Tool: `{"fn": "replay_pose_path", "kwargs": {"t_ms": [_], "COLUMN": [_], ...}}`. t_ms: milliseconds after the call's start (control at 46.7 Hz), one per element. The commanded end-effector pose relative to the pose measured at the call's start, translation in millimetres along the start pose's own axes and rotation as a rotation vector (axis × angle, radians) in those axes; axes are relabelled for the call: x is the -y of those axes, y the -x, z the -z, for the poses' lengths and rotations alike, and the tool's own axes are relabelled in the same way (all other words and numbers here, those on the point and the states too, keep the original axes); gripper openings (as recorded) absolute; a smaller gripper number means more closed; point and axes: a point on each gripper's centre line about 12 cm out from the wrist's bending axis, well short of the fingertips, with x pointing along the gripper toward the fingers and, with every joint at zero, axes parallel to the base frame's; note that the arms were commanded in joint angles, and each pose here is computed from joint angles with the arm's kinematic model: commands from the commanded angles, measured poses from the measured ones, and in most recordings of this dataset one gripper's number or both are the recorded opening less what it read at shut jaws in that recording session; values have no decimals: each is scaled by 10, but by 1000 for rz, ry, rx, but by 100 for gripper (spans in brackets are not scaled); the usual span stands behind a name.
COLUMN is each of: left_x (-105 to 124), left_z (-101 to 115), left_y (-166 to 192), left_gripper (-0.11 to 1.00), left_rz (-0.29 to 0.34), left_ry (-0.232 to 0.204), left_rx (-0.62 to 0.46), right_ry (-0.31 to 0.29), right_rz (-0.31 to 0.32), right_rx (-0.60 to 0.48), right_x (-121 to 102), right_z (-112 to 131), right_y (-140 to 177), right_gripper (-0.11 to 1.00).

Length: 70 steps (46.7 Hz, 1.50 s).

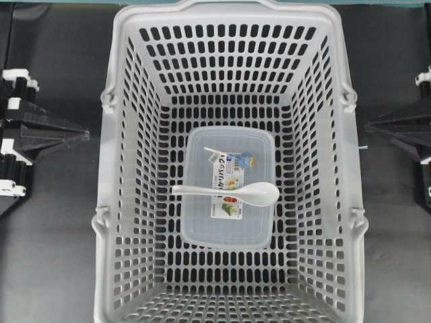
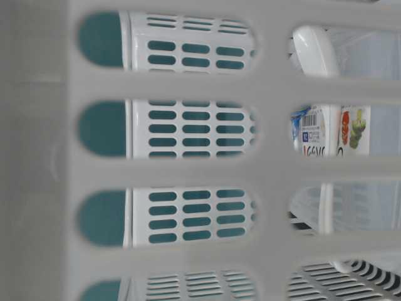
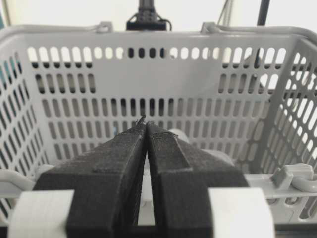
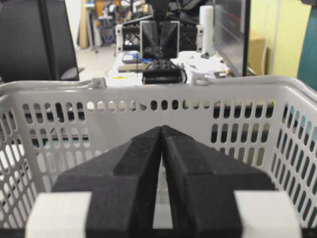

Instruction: Pick up the chinese spoon from the shopping basket with the left arm.

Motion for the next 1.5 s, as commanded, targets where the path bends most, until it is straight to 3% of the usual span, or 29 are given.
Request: {"fn": "replay_pose_path", "kwargs": {"t_ms": [0,171,321,449,642,728,942,1006,1092,1177,1370,1477], "left_x": [16,35,84,128,183,201,223,231,239,245,319,376], "left_z": [-149,-205,-429,-550,-444,-348,-105,-28,55,170,601,791], "left_y": [-158,-399,-603,-806,-1189,-1407,-1890,-2006,-2118,-2213,-2389,-2467], "left_gripper": [6,0,0,0,0,0,0,0,2,16,75,91], "left_rz": [11,18,37,57,79,81,84,82,80,80,94,107], "left_ry": [-30,-44,-58,-95,-125,-126,-133,-128,-124,-123,-131,-140], "left_rx": [-90,-374,-470,-554,-728,-811,-904,-921,-940,-975,-1111,-1147], "right_ry": [-20,-28,-46,-80,-105,-103,-102,-100,-99,-100,-100,-100], "right_rz": [9,15,15,20,24,24,24,24,24,26,29,32], "right_rx": [11,-40,-47,-61,-86,-83,-82,-86,-85,-85,-86,-86], "right_x": [16,26,25,31,37,37,37,37,36,40,46,52], "right_z": [-51,4,7,18,49,43,42,44,41,41,47,47], "right_y": [-31,-31,-21,-19,-17,-14,-15,-9,-7,-7,-6,-5], "right_gripper": [0,0,0,0,2,12,63,70,70,69,69,69]}}
